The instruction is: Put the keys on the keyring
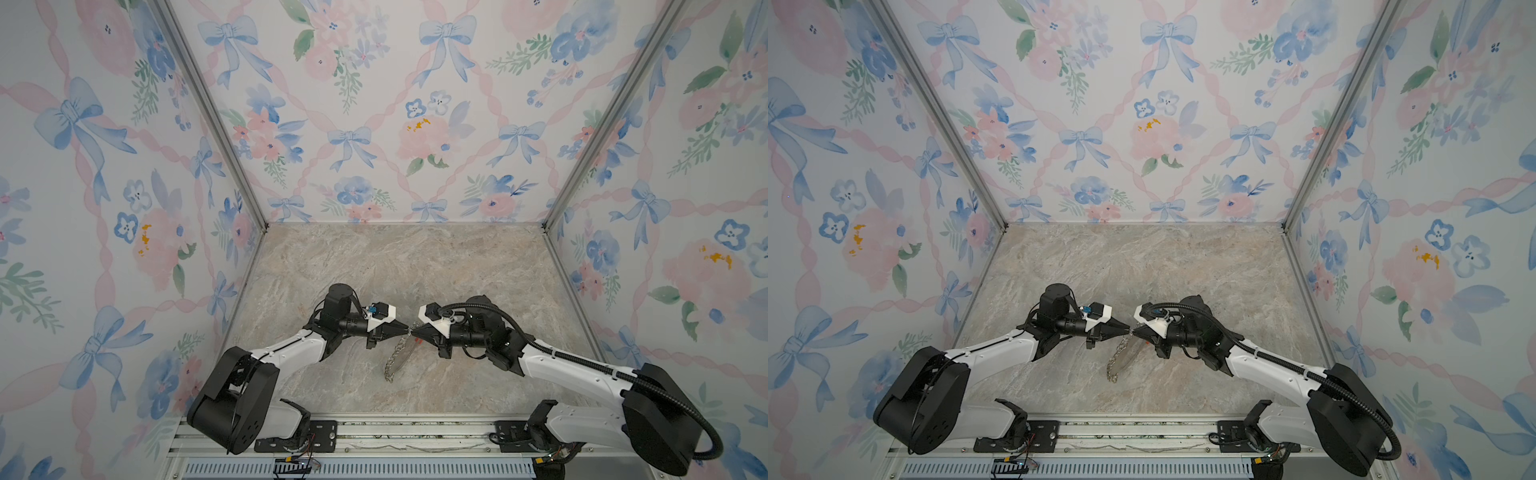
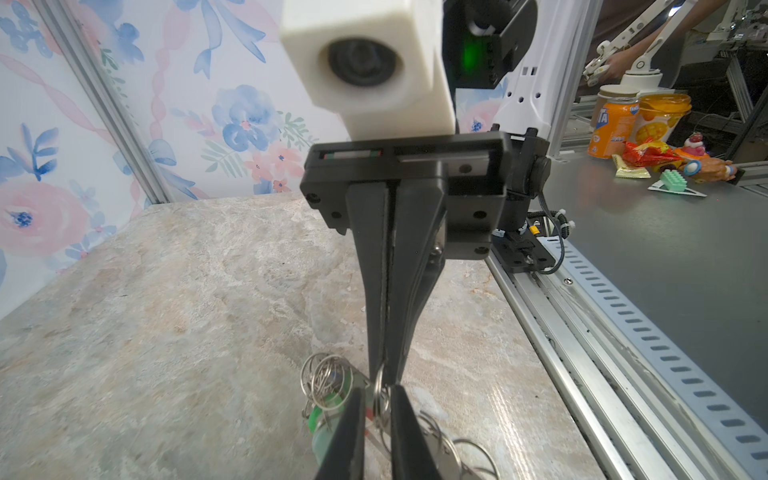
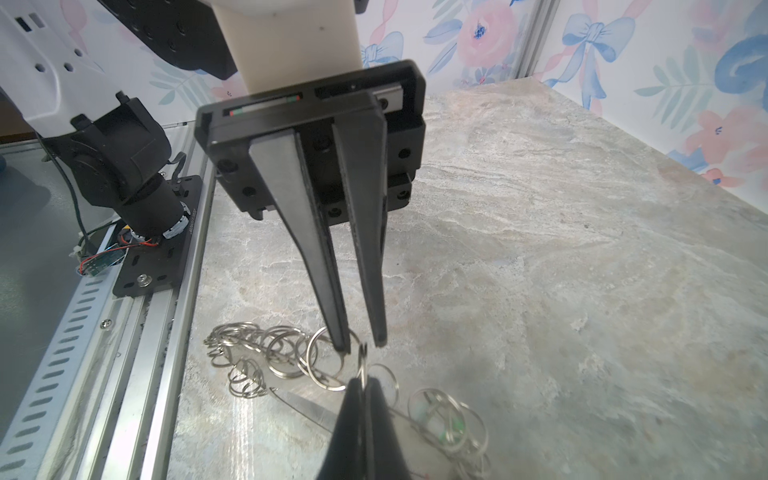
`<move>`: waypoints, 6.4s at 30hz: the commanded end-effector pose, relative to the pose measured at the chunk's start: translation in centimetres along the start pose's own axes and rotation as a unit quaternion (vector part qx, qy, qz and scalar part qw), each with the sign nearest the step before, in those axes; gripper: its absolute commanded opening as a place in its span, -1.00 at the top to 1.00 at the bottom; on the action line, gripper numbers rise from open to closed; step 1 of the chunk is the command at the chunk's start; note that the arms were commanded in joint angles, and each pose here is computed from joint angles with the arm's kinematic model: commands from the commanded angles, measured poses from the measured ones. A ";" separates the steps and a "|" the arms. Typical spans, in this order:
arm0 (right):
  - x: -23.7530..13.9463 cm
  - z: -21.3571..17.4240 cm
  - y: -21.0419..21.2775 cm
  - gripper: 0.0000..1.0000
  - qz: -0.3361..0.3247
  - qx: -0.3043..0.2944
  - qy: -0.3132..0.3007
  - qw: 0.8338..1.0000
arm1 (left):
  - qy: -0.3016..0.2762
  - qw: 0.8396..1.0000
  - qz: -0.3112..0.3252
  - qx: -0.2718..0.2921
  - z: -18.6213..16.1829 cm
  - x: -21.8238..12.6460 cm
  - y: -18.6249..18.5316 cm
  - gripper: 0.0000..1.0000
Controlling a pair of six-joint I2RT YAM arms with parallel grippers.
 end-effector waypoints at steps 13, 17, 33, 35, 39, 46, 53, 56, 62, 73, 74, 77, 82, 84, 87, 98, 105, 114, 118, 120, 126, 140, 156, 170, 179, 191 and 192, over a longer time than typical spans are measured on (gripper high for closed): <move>-0.4 3.6 0.3 1.00 0.003 -0.038 -0.040 0.998 | 0.036 0.999 -0.005 -0.015 -1.6 0.7 0.4 0.63; -0.5 3.4 -0.2 1.00 -0.011 -0.040 -0.037 0.998 | 0.033 0.999 0.000 -0.011 -1.1 0.3 0.5 0.61; -0.5 3.4 -0.5 1.00 -0.020 -0.037 -0.041 0.998 | 0.030 1.000 -0.008 -0.006 -1.2 0.2 0.0 0.58; -0.5 3.4 -0.5 1.00 -0.019 -0.037 -0.041 0.998 | 0.031 0.999 -0.011 -0.006 -1.4 0.3 -0.1 0.58; -0.4 3.4 -0.4 1.00 -0.016 -0.036 -0.042 0.998 | 0.033 0.999 -0.017 -0.007 -1.6 0.6 -0.3 0.59; -0.5 3.5 -0.7 1.00 -0.026 -0.036 -0.045 0.998 | 0.036 0.999 -0.025 -0.014 -1.9 0.7 -0.9 0.52; -0.6 3.3 -1.0 1.00 -0.039 -0.036 -0.043 0.998 | 0.035 0.999 -0.030 -0.002 -1.8 0.7 -1.2 0.53; -0.5 3.2 -1.3 1.00 -0.048 -0.035 -0.041 0.997 | 0.035 0.999 -0.032 -0.001 -1.7 0.7 -1.3 0.52; -0.6 3.3 -1.4 1.00 -0.050 -0.034 -0.045 0.997 | 0.042 0.999 -0.023 -0.001 -2.0 0.7 -1.2 0.47; -0.4 3.2 -1.2 1.00 -0.046 -0.033 -0.044 0.997 | 0.050 0.999 -0.005 0.010 -1.6 0.8 -0.9 0.62; -0.4 3.2 -1.2 1.00 -0.046 -0.033 -0.045 0.997 | 0.051 0.999 -0.003 0.010 -1.7 0.8 -0.8 0.64; -0.3 3.3 -1.3 1.00 -0.046 -0.034 -0.046 0.997 | 0.050 0.999 -0.006 0.008 -1.7 0.9 -0.7 0.73; 0.1 3.1 -1.0 1.00 -0.040 -0.037 -0.040 0.998 | 0.052 0.999 -0.007 0.005 -1.7 1.0 -0.6 0.80; 0.2 3.0 -1.0 1.00 -0.040 -0.037 -0.038 0.998 | 0.052 0.999 -0.006 0.005 -1.7 1.1 -0.6 0.84; 0.2 3.1 -1.1 1.00 -0.045 -0.038 -0.038 0.998 | 0.055 0.998 -0.004 0.005 -1.9 1.1 -0.5 0.93; -2.4 2.9 -3.4 0.32 -0.093 -0.013 -0.066 0.993 | 0.057 0.996 0.056 0.024 -1.7 0.3 0.6 1.00; -1.5 2.1 -2.6 0.33 -0.080 -0.018 -0.057 0.995 | 0.055 0.994 0.083 0.050 -1.4 -0.2 0.8 1.00; -0.3 1.6 -0.7 0.41 -0.038 -0.033 -0.035 0.998 | 0.041 0.992 0.103 0.058 -0.9 -0.5 1.1 1.00; 0.0 1.1 -0.7 0.41 -0.036 -0.035 -0.025 0.998 | 0.036 0.992 0.105 0.059 -0.8 -0.7 1.0 1.00; 0.4 0.9 -0.6 0.41 -0.031 -0.036 -0.018 0.999 | 0.034 0.992 0.101 0.062 -0.7 -0.7 0.8 1.00; 1.1 0.8 -0.6 0.48 -0.027 -0.039 -0.005 0.999 | 0.033 0.993 0.097 0.057 -0.8 -0.6 0.7 1.00; 1.7 0.2 -0.8 0.76 -0.036 -0.045 0.018 0.998 | 0.031 0.995 0.086 0.050 -0.9 -0.4 0.5 1.00; 0.2 1.9 -1.2 1.00 -0.039 -0.043 -0.011 0.998 | 0.016 0.996 0.083 0.027 -0.5 -1.4 0.6 0.65; -0.2 2.2 -2.6 1.00 -0.081 -0.040 -0.019 0.996 | 0.015 0.998 0.066 -0.002 -0.9 -0.9 0.6 0.58; 0.0 2.1 -2.4 1.00 -0.091 -0.052 -0.018 0.994 | 0.020 0.997 0.077 -0.013 -1.0 -0.9 1.1 0.64; 0.5 2.0 -1.8 1.00 -0.086 -0.063 -0.009 0.994 | 0.026 0.996 0.078 -0.019 -1.4 -0.4 1.3 0.69; 0.5 2.0 -1.8 1.00 -0.085 -0.063 -0.007 0.994 | 0.026 0.996 0.079 -0.019 -1.4 -0.4 1.3 0.69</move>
Point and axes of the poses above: each gripper's point midway between its finger pads, its own x axis out along the fingers, its own y axis along the line the jaws close on, z = x × y, the point moved 1 cm from there along -x, back along the fingers, and after that the axes turned 3 degrees about -x, right-handed, at the moved point
